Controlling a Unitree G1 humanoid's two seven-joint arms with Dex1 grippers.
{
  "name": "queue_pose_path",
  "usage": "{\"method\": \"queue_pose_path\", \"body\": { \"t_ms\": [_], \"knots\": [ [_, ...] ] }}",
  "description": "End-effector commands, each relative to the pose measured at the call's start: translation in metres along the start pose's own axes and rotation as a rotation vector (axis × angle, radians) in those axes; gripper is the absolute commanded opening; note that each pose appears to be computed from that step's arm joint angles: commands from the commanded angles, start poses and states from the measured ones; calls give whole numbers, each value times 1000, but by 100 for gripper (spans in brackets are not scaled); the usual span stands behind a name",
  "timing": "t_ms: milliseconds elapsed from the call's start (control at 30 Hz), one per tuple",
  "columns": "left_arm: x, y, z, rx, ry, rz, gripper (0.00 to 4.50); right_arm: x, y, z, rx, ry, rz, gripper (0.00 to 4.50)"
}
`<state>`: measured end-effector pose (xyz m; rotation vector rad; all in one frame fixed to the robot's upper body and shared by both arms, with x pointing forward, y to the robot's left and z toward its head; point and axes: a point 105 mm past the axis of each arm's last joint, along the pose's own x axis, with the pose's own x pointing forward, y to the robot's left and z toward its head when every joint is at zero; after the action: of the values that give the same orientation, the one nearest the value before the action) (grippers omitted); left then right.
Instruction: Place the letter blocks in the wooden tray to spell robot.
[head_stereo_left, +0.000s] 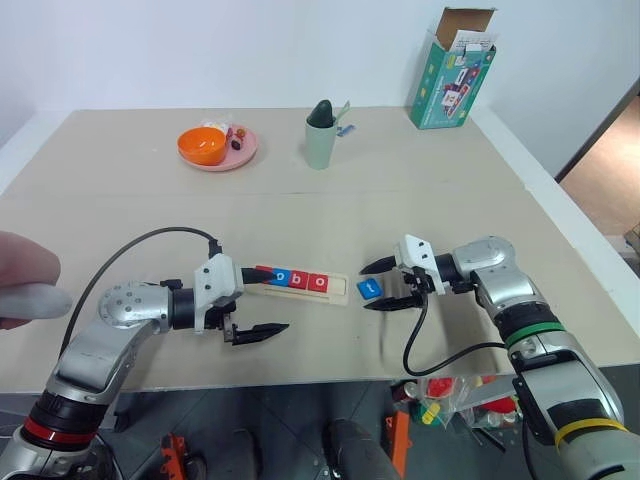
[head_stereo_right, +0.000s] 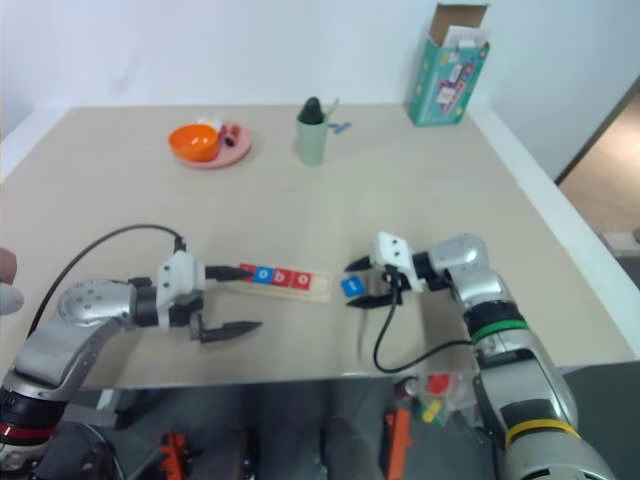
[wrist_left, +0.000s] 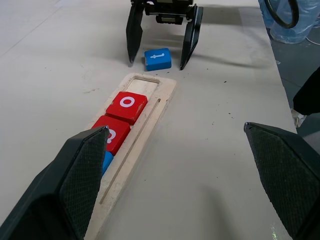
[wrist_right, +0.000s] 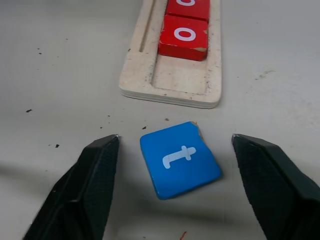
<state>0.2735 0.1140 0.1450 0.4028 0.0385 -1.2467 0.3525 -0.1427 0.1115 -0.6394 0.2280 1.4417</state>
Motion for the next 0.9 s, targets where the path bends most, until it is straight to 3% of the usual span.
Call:
{"method": "queue_pose_path", "body": {
  "t_ms": [33, 567, 900],
  "knots": [
    [-2, 1, 8, 28, -16, 5, 450, -6, -3, 3, -15, -5, -15, 360],
    [2, 6, 7, 30, -22, -5, 450, -8, -6, -2, 91, -15, -43, 360],
    [2, 5, 6, 29, -17, -1, 450, -3, -5, -3, 66, -18, -26, 360]
  ]
}}
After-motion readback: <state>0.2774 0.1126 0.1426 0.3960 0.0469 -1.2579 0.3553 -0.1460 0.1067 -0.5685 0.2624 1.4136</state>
